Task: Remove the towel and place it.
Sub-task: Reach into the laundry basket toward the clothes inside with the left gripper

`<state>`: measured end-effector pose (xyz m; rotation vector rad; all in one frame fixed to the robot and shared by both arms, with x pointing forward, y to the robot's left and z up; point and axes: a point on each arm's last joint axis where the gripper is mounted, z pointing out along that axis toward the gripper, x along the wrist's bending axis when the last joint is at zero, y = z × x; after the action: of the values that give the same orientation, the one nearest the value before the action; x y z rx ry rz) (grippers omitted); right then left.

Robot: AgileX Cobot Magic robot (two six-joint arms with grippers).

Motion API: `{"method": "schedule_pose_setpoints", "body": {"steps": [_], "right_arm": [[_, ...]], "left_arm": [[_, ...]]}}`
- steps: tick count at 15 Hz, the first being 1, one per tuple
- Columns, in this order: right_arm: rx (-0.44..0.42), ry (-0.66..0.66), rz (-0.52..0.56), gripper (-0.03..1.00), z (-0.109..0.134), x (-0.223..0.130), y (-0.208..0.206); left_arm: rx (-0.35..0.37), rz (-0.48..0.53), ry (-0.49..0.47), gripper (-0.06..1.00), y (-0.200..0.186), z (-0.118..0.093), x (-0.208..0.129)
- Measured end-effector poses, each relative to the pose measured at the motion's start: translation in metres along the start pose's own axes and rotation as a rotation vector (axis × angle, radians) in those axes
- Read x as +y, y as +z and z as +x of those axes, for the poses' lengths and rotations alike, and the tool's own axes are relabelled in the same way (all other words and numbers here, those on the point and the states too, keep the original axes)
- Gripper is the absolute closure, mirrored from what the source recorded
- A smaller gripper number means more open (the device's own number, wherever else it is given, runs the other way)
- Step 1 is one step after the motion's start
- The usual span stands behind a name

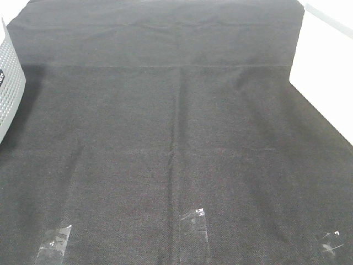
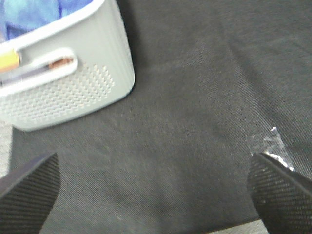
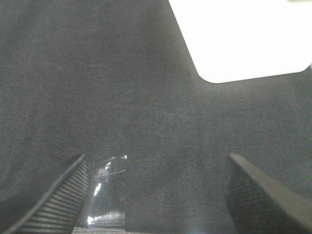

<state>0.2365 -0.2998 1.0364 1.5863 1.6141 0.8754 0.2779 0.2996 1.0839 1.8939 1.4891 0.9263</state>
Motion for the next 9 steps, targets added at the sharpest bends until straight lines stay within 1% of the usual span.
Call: {"method": "schedule_pose_setpoints", "body": {"steps": [2,3,5,7,8,9], "right_arm": [[0.000,0.000,0.000,0.22,0.000,0.000,0.000],[0.000,0.000,0.000,0.22,0.000,0.000,0.000],[0.000,0.000,0.000,0.22,0.000,0.000,0.000],[0.000,0.000,0.000,0.22,0.000,0.000,0.000],[0.000,0.000,0.000,0.22,0.000,0.000,0.000],[0.000,0.000,0.000,0.22,0.000,0.000,0.000]], "left_arm": [[-0.015,0.042,0.152,-0.04,0.001,0.009,0.035],[-0.026,0.064,0.246,-0.04,0.003,0.013,0.052],[-0.065,0.129,0.399,-0.04,0.014,0.023,0.087],[-0.113,0.195,0.515,-0.04,0.028,0.032,0.121],[-0.126,0.212,0.574,-0.04,0.036,0.037,0.137],[-0.116,0.219,0.624,-0.03,0.044,0.044,0.154]]}}
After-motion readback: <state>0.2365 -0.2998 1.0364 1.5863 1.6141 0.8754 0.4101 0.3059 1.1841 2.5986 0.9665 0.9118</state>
